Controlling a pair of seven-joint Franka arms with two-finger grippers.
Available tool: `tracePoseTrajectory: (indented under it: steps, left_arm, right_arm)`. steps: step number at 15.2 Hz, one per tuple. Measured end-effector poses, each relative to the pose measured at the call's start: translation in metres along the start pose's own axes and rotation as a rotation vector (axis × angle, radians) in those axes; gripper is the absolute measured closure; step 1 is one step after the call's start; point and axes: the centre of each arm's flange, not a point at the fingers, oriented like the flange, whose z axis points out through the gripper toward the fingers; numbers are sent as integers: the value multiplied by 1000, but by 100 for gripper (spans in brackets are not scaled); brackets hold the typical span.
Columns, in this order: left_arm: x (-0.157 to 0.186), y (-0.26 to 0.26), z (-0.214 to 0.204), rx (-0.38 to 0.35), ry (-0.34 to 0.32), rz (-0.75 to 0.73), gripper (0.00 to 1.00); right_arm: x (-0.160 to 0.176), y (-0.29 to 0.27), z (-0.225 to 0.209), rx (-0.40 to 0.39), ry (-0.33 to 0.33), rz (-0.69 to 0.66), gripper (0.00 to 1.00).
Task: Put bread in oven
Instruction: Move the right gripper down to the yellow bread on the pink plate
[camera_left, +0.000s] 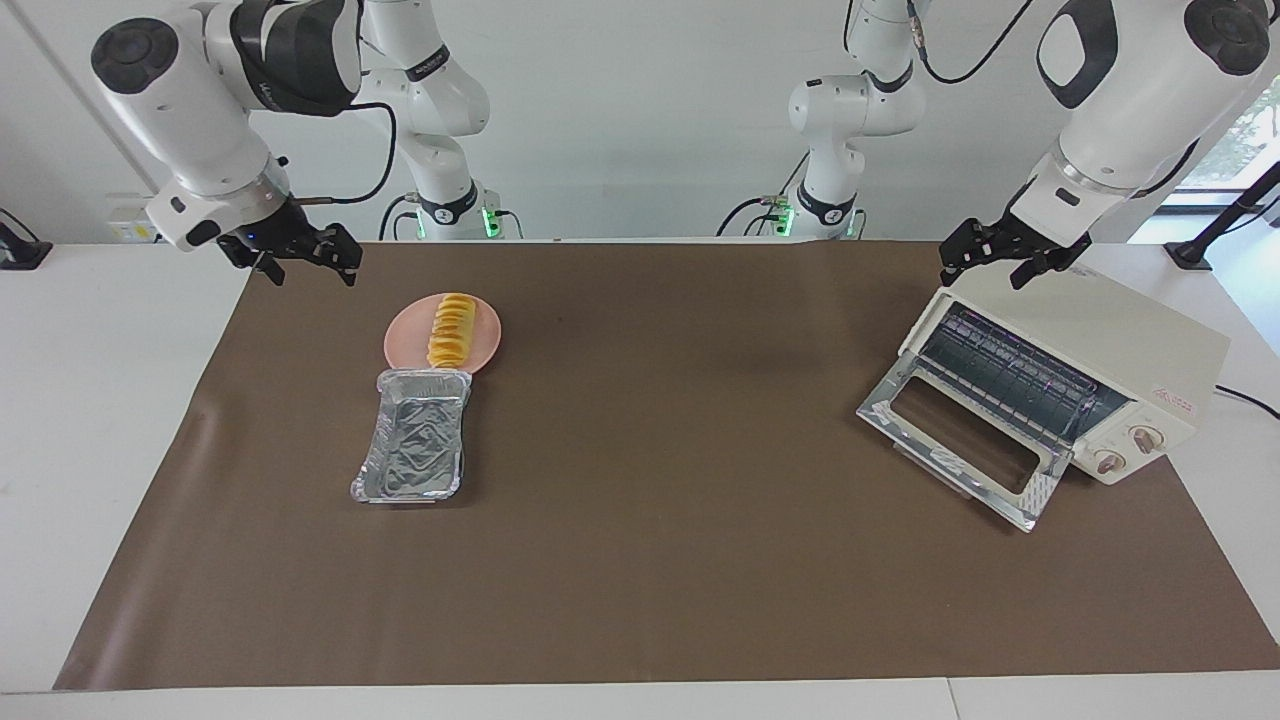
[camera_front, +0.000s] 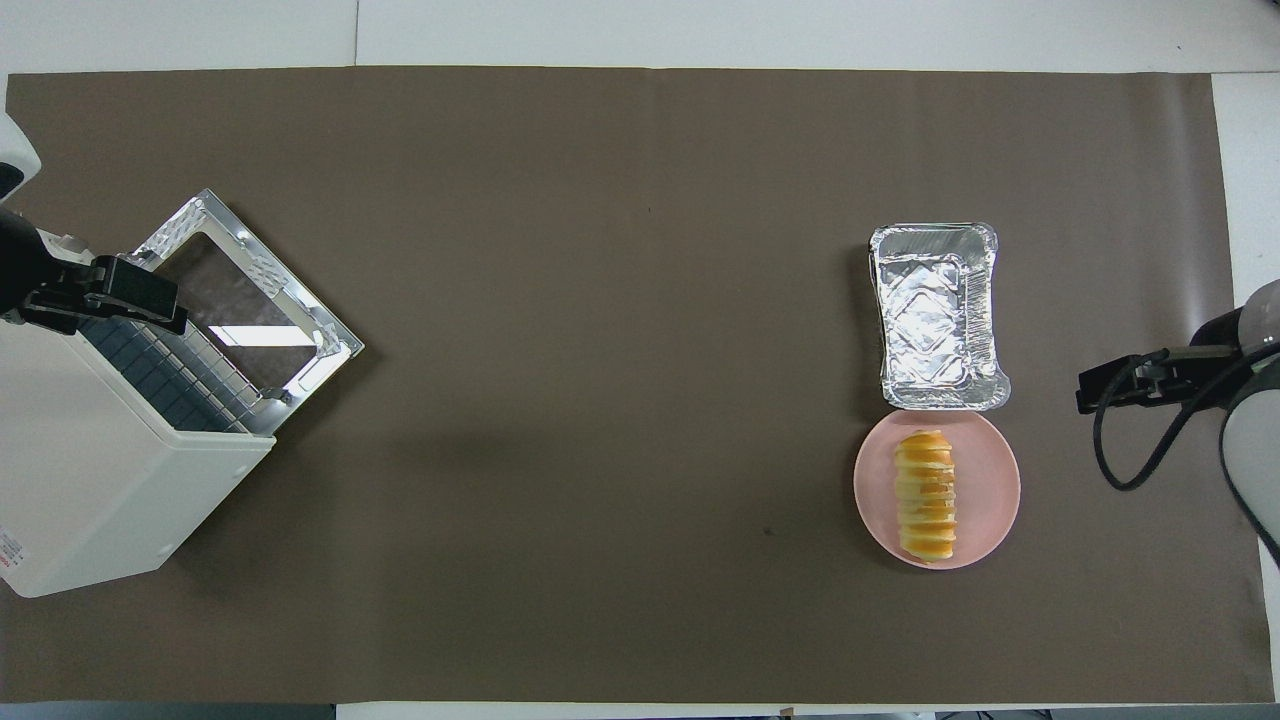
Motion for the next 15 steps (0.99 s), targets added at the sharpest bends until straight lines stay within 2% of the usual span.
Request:
tracePoseTrajectory:
  steps: [5,8,12,15]
  left_arm:
    - [0,0,0,0,0,0,0]
    - [0,0,0,0,0,0,0]
    - [0,0,0,0,0,0,0]
    - [0,0,0,0,0,0,0]
  right_arm:
    - [-31,-48,76,29,-43,8,0]
    - [-33,-66,106,24,-7,9,1]
    - [-34,-87,156,25,80,26,0]
    - [-31,-93,177,26,85,29,1]
